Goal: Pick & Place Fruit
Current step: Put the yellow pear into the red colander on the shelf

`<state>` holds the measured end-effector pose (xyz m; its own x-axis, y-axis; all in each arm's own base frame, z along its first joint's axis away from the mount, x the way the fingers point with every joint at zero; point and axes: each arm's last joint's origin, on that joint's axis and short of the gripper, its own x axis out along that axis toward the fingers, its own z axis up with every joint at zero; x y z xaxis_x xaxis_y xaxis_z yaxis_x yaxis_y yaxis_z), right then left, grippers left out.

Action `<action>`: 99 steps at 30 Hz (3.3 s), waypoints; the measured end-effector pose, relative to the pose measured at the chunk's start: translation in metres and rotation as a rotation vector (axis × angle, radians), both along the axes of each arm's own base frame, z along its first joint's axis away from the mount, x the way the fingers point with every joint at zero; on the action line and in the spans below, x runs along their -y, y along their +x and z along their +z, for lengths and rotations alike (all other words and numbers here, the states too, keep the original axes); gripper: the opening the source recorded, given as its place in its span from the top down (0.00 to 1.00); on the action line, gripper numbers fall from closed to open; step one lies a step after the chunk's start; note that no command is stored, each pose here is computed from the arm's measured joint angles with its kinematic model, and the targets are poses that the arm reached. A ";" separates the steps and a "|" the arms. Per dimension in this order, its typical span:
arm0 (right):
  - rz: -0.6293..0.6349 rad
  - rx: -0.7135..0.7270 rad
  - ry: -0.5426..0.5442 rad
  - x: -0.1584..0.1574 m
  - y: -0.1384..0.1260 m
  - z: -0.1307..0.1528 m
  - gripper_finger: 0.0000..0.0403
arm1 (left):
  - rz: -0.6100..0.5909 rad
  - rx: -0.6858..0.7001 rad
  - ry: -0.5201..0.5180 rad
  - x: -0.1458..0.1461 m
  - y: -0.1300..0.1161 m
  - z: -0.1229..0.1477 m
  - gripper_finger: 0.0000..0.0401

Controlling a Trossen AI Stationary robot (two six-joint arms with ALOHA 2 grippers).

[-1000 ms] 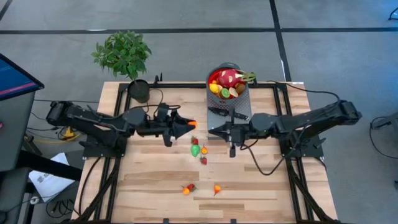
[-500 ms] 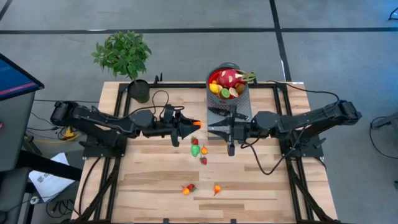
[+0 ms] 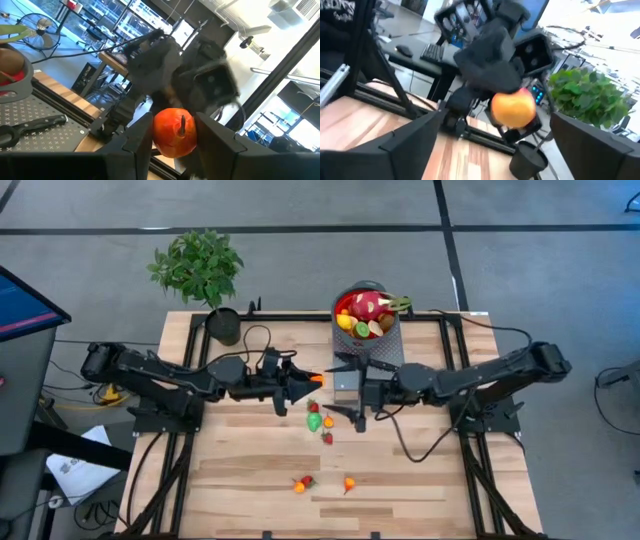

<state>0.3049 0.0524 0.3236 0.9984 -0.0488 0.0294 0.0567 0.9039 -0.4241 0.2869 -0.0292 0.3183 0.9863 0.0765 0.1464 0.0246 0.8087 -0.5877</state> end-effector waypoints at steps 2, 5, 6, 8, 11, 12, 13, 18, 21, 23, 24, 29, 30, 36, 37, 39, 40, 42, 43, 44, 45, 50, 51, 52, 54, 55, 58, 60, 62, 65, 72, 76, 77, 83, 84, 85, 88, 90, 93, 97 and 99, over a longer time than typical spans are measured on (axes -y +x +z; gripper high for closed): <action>-0.004 0.010 0.003 0.000 0.007 -0.006 0.05 | -0.002 0.001 0.000 0.000 0.000 0.000 0.68; -0.013 0.059 0.007 0.001 0.012 -0.006 0.05 | -0.003 0.001 0.000 0.000 0.000 0.000 0.68; -0.016 0.074 0.007 0.002 0.013 -0.005 0.05 | -0.003 0.001 0.000 0.000 0.000 0.000 0.68; -0.023 0.086 0.009 0.004 0.015 -0.006 0.07 | -0.003 0.001 0.000 0.000 0.000 0.000 0.68; -0.032 0.085 0.008 0.007 0.015 -0.006 0.11 | -0.003 0.001 0.000 0.000 0.000 0.000 0.68; -0.036 0.087 0.009 0.008 0.015 -0.005 0.12 | -0.002 0.001 0.000 0.000 0.000 0.000 0.68; -0.037 0.086 0.009 0.008 0.015 -0.006 0.14 | -0.002 0.001 0.000 0.000 0.000 0.000 0.68; -0.035 0.086 0.008 0.008 0.016 -0.006 0.22 | 0.002 0.001 0.000 -0.001 0.000 0.000 0.68; -0.033 0.087 0.009 0.008 0.015 -0.005 0.25 | 0.011 0.002 0.000 -0.003 0.000 0.000 0.68; -0.033 0.087 0.008 0.008 0.015 -0.006 0.27 | 0.017 0.002 0.000 -0.005 0.000 0.000 0.68; -0.034 0.087 0.009 0.008 0.015 -0.006 0.27 | 0.020 0.004 0.000 -0.006 0.000 0.000 0.68; -0.037 0.088 0.009 0.009 0.016 -0.005 0.32 | 0.035 0.006 -0.001 -0.010 0.001 0.001 0.68; -0.037 0.089 0.009 0.009 0.016 -0.005 0.33 | 0.035 0.006 -0.001 -0.010 0.001 0.001 0.68; -0.033 0.129 0.015 0.010 0.015 -0.001 0.40 | 0.035 0.006 -0.001 -0.009 0.001 0.001 0.68; -0.035 0.129 0.015 0.010 0.015 -0.001 0.41 | 0.035 0.006 -0.001 -0.009 0.001 0.001 0.68; -0.038 0.127 0.015 0.012 0.015 -0.001 0.44 | 0.035 0.007 -0.001 -0.009 0.001 0.001 0.68; -0.039 0.125 0.014 0.012 0.015 -0.002 0.44 | 0.034 0.007 -0.001 -0.009 0.001 0.001 0.68; -0.043 0.125 0.014 0.013 0.015 -0.002 0.46 | 0.034 0.007 -0.001 -0.009 0.001 0.001 0.68; -0.044 0.126 0.014 0.014 0.016 -0.002 0.46 | 0.034 0.007 -0.001 -0.009 0.001 0.001 0.68; -0.044 0.126 0.014 0.014 0.016 -0.002 0.46 | 0.034 0.007 -0.001 -0.009 0.001 0.001 0.68; -0.046 0.125 0.014 0.014 0.016 -0.002 0.46 | 0.034 0.007 -0.001 -0.009 0.001 0.001 0.68; -0.026 0.127 0.034 0.016 0.016 -0.002 0.44 | 0.031 0.008 0.000 -0.009 0.001 0.001 0.68; -0.014 0.128 0.041 0.017 0.019 -0.004 0.43 | 0.031 0.008 0.000 -0.009 0.001 0.001 0.68; -0.005 0.136 0.044 0.016 0.023 -0.007 0.42 | 0.031 0.009 0.000 -0.009 0.001 0.001 0.68; -0.010 0.130 0.039 0.017 0.029 -0.015 0.42 | 0.038 -0.005 0.000 -0.010 0.001 -0.001 0.68; -0.010 0.140 0.040 0.017 0.031 -0.016 0.42 | 0.036 -0.003 0.001 -0.009 0.001 -0.001 0.68; -0.018 0.136 0.012 0.018 0.040 -0.022 0.42 | 0.028 0.000 0.000 -0.008 0.001 -0.001 0.68; -0.019 0.122 0.006 0.018 0.041 -0.025 0.43 | 0.025 0.004 0.000 -0.008 0.001 0.000 0.68; -0.018 0.141 0.009 0.018 0.041 -0.021 0.43 | 0.022 0.016 0.000 -0.008 0.000 0.002 0.68; -0.018 0.152 0.010 0.018 0.036 -0.015 0.45 | 0.025 0.008 0.000 -0.008 0.001 0.001 0.68; -0.020 0.142 -0.017 0.018 0.033 -0.011 0.51 | 0.027 0.010 0.000 -0.008 0.000 0.001 0.68; -0.020 0.130 -0.019 0.018 0.033 -0.012 0.57 | 0.027 0.006 0.000 -0.008 0.001 0.001 0.68; -0.020 0.130 -0.019 0.018 0.033 -0.012 0.59 | 0.027 0.005 0.000 -0.008 0.001 0.001 0.68; -0.023 0.130 -0.025 0.018 0.033 -0.012 0.70 | 0.030 0.005 -0.007 -0.008 0.000 0.001 0.68; -0.023 0.130 -0.025 0.018 0.033 -0.012 0.71 | 0.030 0.004 -0.006 -0.008 0.000 0.001 0.68; -0.023 0.130 -0.024 0.018 0.033 -0.012 0.71 | 0.030 0.005 -0.006 -0.008 0.000 0.001 0.68; -0.023 0.130 -0.021 0.018 0.033 -0.012 0.70 | 0.029 0.005 -0.004 -0.008 0.000 0.001 0.68; -0.023 0.130 -0.019 0.018 0.033 -0.012 0.69 | 0.028 0.004 -0.003 -0.008 0.001 0.001 0.68; -0.022 0.129 -0.018 0.018 0.033 -0.012 0.69 | 0.023 0.004 -0.002 -0.008 0.001 0.001 0.68; -0.025 0.125 -0.019 0.018 0.033 -0.012 0.72 | 0.001 0.004 0.000 -0.007 0.001 0.000 0.68; -0.025 0.124 -0.019 0.018 0.033 -0.012 0.72 | -0.001 0.004 0.000 -0.007 0.001 0.000 0.68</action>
<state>0.3375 0.0341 0.3113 0.9855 -0.0715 0.1536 0.1318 0.8934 -0.4294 0.2876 -0.0219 0.3187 0.9857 0.0759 0.1504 0.0274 0.8088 -0.5875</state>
